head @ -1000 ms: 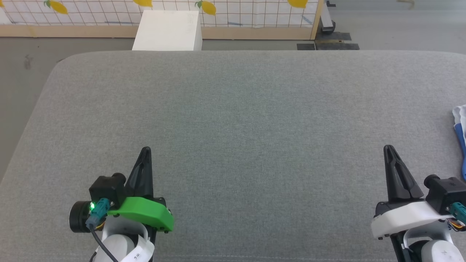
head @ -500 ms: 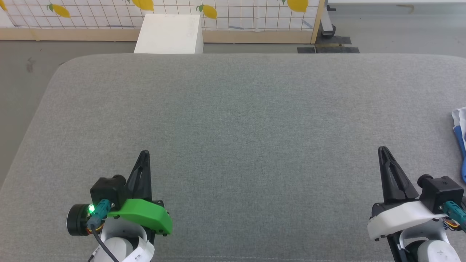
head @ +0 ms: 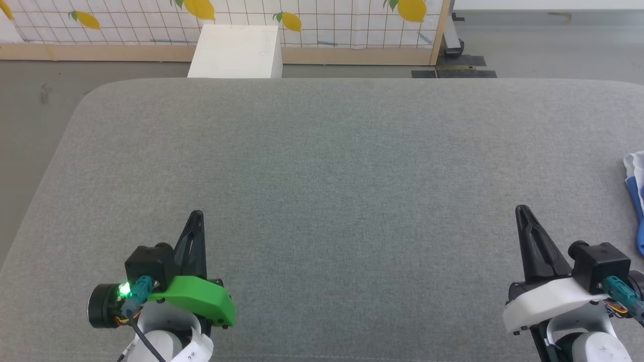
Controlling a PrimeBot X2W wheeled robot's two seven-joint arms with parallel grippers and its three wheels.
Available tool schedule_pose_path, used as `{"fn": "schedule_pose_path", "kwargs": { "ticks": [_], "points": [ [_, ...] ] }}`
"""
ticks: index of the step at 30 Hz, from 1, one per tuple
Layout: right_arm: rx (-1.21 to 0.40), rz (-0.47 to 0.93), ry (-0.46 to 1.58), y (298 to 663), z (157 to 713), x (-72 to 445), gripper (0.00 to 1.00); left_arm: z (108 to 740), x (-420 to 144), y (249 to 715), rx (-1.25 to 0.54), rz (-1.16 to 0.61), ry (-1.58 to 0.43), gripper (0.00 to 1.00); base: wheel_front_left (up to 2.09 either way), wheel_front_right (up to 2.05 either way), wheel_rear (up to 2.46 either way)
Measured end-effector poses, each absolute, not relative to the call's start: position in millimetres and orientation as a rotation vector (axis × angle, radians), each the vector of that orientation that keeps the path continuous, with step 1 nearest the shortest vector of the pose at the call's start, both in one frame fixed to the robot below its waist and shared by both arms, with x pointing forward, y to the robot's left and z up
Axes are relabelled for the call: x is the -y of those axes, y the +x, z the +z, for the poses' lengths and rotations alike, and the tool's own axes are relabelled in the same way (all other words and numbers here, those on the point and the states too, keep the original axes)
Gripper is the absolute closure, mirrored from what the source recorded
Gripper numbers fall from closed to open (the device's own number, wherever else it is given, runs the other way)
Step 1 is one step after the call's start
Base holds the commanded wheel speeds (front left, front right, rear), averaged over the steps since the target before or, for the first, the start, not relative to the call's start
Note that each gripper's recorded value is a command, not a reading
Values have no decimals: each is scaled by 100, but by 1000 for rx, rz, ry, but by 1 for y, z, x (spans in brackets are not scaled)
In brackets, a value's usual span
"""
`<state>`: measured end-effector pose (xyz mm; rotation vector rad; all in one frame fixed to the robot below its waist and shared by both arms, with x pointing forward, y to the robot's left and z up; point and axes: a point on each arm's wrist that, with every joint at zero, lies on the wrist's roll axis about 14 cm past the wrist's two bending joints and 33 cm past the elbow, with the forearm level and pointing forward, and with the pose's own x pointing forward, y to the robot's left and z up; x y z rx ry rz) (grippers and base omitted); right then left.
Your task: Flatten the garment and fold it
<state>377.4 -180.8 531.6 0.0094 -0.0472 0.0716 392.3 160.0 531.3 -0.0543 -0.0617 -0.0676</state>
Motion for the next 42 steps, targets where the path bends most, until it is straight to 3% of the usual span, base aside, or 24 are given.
{"fn": "schedule_pose_path", "kwargs": {
  "ticks": [42],
  "points": [
    [16, 126, -42, 374, 532, 162, 100, 531, -174, 377, 14, -17, 35, 100, 0, 0, 0]
  ]
}}
